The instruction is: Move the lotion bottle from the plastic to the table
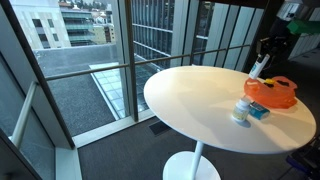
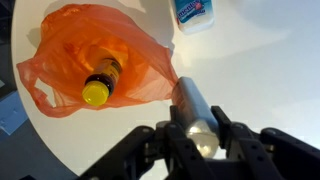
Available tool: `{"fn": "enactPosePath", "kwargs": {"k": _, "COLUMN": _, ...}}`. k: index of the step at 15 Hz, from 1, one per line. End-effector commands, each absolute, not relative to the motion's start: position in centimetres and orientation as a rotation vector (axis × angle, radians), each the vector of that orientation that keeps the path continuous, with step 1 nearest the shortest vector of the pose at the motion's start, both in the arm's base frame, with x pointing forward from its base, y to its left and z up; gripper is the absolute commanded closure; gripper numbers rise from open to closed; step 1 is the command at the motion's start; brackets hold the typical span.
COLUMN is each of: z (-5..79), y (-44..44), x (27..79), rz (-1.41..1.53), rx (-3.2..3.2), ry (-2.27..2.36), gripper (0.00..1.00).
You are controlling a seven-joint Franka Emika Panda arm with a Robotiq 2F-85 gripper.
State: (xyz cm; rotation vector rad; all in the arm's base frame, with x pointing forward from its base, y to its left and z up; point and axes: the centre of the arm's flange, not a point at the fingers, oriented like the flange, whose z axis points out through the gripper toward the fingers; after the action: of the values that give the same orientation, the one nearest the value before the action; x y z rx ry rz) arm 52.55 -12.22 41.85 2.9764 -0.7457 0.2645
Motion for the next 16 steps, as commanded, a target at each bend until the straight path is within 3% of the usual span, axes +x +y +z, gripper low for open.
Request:
{"fn": "enactPosePath", "kwargs": {"k": 1, "z": 43.8, "y": -9.8, "x": 52.9, "rz": 0.307, "rx": 2.991, "ry": -0.684, "gripper": 0.89}}
{"fn": "enactPosePath", "kwargs": {"k": 16, "z": 37.5, "y": -2.5, "x": 56.7, "rz": 0.021, "rx": 3.069, "ry": -0.428, "gripper": 0.89}}
